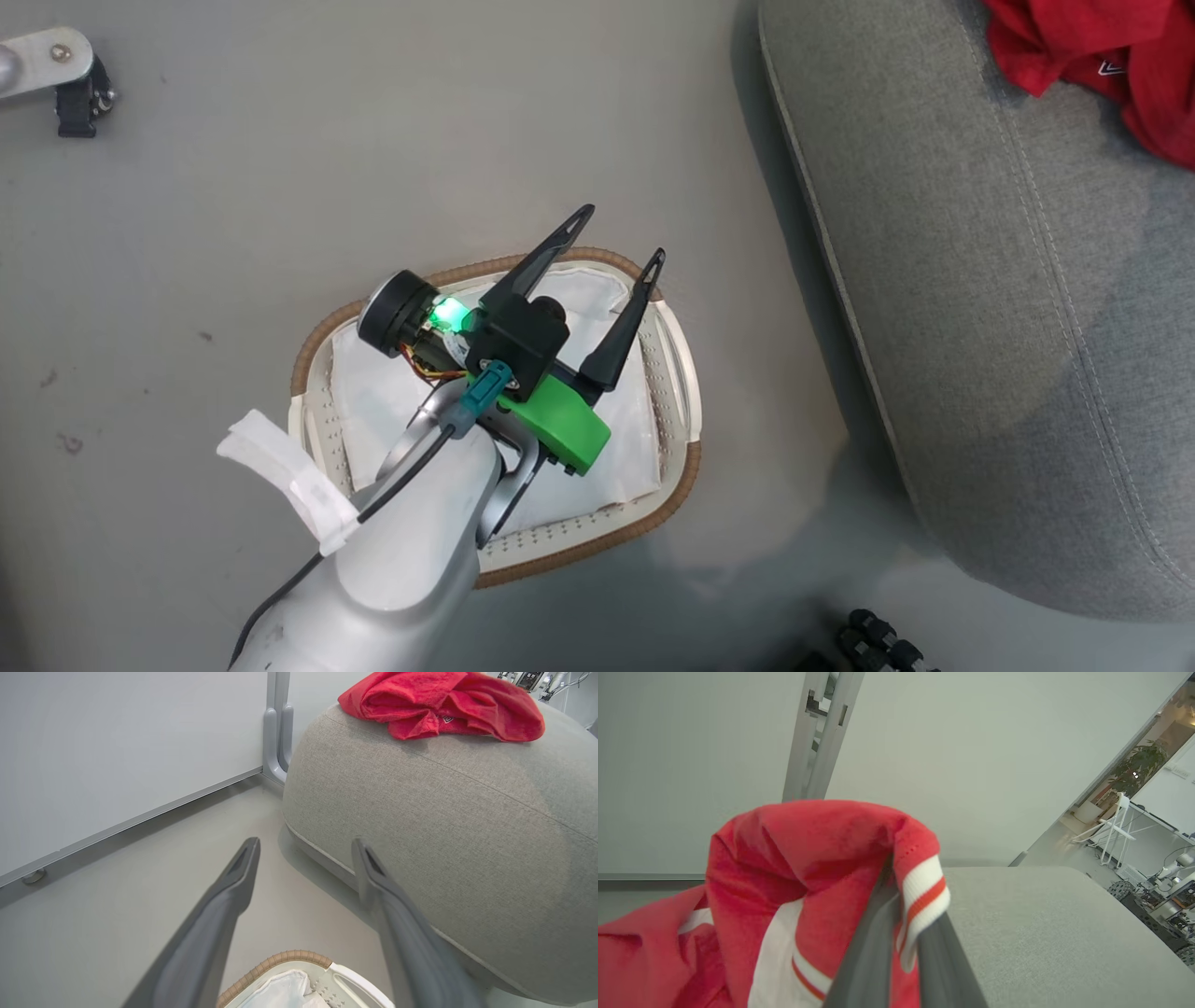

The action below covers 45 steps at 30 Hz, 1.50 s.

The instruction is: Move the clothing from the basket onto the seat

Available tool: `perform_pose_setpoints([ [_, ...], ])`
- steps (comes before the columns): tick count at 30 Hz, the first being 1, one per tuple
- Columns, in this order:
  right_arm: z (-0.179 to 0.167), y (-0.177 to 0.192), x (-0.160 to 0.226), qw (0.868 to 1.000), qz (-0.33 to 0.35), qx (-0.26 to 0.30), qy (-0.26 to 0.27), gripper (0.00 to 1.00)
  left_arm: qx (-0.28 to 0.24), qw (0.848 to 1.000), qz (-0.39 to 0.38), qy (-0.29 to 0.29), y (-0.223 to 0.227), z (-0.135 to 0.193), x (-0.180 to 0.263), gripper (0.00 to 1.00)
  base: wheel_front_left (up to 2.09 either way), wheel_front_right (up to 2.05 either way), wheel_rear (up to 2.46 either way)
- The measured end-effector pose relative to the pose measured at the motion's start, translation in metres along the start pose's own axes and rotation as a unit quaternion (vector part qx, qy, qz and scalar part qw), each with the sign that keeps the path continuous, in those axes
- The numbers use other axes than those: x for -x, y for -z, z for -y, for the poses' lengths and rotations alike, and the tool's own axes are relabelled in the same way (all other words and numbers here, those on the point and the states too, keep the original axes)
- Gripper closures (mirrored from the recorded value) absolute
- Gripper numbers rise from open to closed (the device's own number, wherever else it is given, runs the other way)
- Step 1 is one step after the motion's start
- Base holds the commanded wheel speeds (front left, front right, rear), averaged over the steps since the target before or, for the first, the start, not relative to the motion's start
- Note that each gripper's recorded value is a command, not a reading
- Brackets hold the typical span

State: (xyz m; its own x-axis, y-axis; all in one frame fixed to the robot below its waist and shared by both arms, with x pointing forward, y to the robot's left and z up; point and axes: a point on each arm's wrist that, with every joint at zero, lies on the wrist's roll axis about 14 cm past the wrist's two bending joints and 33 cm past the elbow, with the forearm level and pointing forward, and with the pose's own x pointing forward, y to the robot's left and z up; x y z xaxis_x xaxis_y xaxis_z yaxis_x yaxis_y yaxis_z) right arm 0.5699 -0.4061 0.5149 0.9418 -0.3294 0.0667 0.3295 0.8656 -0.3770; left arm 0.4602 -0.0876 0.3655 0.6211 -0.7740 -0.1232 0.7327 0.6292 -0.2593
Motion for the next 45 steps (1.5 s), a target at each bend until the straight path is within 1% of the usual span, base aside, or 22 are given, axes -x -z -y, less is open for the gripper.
perform_pose_setpoints([
  [3, 0.0, 0.023, 0.014, 1.0, -0.03, 0.002, 0.002, 1.0, 0.003, 1.0, -0.004, 0.004, 0.005, 0.0, -0.003, 0.0, 0.0, 0.0, 0.0],
  [6, 0.002, 0.039, 0.03, 0.999, -0.053, 0.003, 0.003, 1.0, 0.006, 1.0, -0.003, 0.013, 0.006, 0.006, -0.007, 0.0, 0.0, 0.0, 0.0],
  [9, 0.007, 0.046, 0.041, 0.998, -0.065, 0.001, 0.01, 1.0, 0.006, 1.0, -0.003, 0.021, 0.007, 0.011, -0.011, 0.0, 0.0, 0.0, 0.0],
  [10, 0.009, 0.046, 0.045, 0.998, -0.066, -0.001, 0.013, 0.88, 0.007, 1.0, -0.003, 0.023, 0.007, 0.013, -0.012, 0.0, 0.0, 0.0, 0.0],
  [11, 0.011, 0.048, 0.048, 0.997, -0.069, -0.001, 0.015, 0.74, 0.007, 1.0, -0.003, 0.025, 0.006, 0.015, -0.012, 0.0, 0.0, 0.0, 0.0],
  [13, 0.011, 0.053, 0.057, 0.997, -0.079, -0.007, 0.017, 0.56, 0.006, 1.0, -0.003, 0.027, 0.005, 0.016, -0.013, 0.0, 0.0, 0.0, 0.0],
  [14, 0.011, 0.055, 0.06, 0.996, -0.082, -0.009, 0.019, 0.0, 0.006, 1.0, -0.003, 0.028, 0.005, 0.018, -0.013, 0.0, 0.0, 0.0, 0.0],
  [19, 0.014, 0.054, 0.077, 0.996, -0.084, -0.015, 0.023, 0.0, 0.006, 1.0, -0.006, 0.029, 0.003, 0.023, -0.008, 0.0, 0.0, 0.0, 0.0],
  [23, 0.011, 0.052, 0.094, 0.996, -0.086, -0.021, 0.019, 0.0, 0.004, 1.0, 0.009, 0.024, -0.012, 0.025, -0.006, 0.0, 0.0, 0.0, 0.0],
  [28, 0.012, 0.042, 0.11, 0.997, -0.076, -0.022, 0.012, 0.0, 0.005, 0.999, 0.027, 0.017, -0.031, 0.031, 0.0, 0.0, 0.0, 0.0, 0.0],
  [31, 0.015, 0.029, 0.115, 0.998, -0.06, -0.021, 0.008, 0.0, 0.006, 0.999, 0.037, 0.012, -0.043, 0.035, 0.005, 0.0, 0.0, 0.0, 0.0],
  [34, 0.024, 0.006, 0.115, 0.999, -0.031, -0.014, 0.007, 0.0, 0.012, 0.999, 0.05, 0.007, -0.056, 0.042, 0.012, 0.0, 0.0, 0.0, 0.0],
  [38, 0.029, -0.019, 0.117, 1.0, 0.001, -0.012, 0.003, 0.0, 0.013, 0.997, 0.069, -0.013, -0.075, 0.039, 0.024, 0.0, 0.0, 0.0, 0.0],
  [42, 0.02, -0.045, 0.115, 0.999, 0.034, -0.021, -0.014, 0.0, 0.018, 0.995, 0.089, -0.047, -0.091, 0.03, 0.043, 0.0, 0.0, 0.0, 0.0],
  [45, 0.002, -0.062, 0.113, 0.997, 0.055, -0.038, -0.034, 0.0, 0.024, 0.99, 0.109, -0.084, -0.106, 0.019, 0.059, 0.0, 0.0, 0.0, 0.0],
])
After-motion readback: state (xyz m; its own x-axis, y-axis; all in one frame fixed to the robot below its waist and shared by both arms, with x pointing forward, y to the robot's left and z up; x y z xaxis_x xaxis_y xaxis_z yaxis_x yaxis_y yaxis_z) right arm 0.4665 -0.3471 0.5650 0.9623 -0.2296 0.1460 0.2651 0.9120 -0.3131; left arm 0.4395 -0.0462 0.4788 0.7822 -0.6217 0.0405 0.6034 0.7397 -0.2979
